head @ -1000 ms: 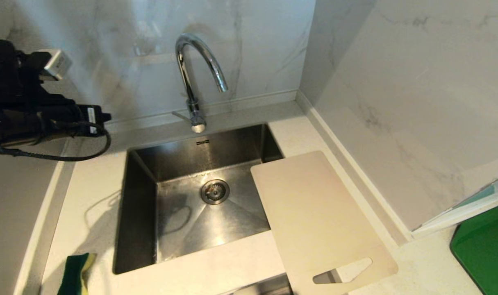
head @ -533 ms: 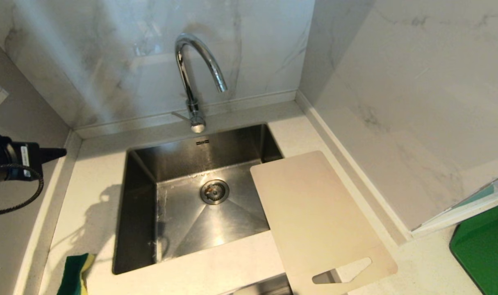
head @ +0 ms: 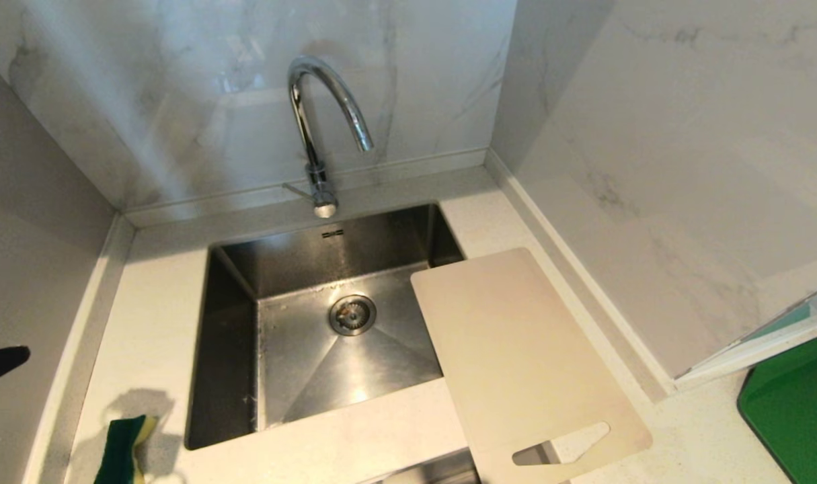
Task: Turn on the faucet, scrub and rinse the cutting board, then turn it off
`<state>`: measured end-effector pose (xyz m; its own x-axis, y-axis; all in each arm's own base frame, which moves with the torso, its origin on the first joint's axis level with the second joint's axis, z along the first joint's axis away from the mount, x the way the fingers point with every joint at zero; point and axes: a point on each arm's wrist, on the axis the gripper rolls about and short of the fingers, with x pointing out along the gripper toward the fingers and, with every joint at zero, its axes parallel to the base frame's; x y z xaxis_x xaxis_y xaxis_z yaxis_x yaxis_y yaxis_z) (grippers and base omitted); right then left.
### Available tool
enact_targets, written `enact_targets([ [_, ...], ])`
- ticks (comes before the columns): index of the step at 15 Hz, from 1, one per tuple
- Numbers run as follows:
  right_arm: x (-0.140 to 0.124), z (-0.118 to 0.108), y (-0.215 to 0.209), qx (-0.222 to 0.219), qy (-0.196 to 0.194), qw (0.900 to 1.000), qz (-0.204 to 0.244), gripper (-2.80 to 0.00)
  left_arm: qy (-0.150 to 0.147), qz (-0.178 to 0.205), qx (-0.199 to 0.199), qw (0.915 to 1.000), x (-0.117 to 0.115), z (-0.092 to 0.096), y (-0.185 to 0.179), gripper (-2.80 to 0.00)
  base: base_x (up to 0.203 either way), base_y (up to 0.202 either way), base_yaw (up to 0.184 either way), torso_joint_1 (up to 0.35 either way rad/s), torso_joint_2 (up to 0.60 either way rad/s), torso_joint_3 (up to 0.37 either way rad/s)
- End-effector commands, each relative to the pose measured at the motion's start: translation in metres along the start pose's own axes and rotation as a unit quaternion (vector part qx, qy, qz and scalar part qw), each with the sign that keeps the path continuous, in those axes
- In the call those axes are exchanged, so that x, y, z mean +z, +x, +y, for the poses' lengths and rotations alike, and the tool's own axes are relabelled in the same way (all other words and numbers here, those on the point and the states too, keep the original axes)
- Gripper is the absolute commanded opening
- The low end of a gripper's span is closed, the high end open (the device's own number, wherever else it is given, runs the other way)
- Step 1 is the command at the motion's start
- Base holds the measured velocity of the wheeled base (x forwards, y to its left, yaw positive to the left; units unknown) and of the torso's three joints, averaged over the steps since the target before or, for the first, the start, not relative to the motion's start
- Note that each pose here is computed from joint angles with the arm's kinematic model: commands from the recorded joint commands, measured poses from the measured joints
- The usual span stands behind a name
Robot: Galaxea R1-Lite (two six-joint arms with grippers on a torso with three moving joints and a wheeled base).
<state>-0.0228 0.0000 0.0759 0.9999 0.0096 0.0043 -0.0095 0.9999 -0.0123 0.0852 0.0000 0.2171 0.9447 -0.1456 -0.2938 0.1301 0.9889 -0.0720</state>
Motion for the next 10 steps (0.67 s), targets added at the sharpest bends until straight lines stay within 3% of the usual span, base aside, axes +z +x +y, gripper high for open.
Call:
enact_targets([
  [1,0.000,0.000,0.000,0.001,0.000,1.000,0.000,-2.80,0.008,-0.049,0.001,0.9988,-0.034,-0.006,-0.036,-2.80,0.000,0.000,0.000,0.000,0.00,0.000],
  [8,0.000,0.000,0.000,0.001,0.000,1.000,0.000,-2.80,0.018,-0.063,0.013,0.9978,-0.149,-0.006,-0.049,-2.80,0.000,0.000,0.000,0.000,0.00,0.000],
  [10,0.000,0.000,0.000,0.001,0.000,1.000,0.000,-2.80,0.041,-0.110,0.047,0.9920,-0.158,-0.005,-0.054,-2.80,0.000,0.000,0.000,0.000,0.00,0.000],
])
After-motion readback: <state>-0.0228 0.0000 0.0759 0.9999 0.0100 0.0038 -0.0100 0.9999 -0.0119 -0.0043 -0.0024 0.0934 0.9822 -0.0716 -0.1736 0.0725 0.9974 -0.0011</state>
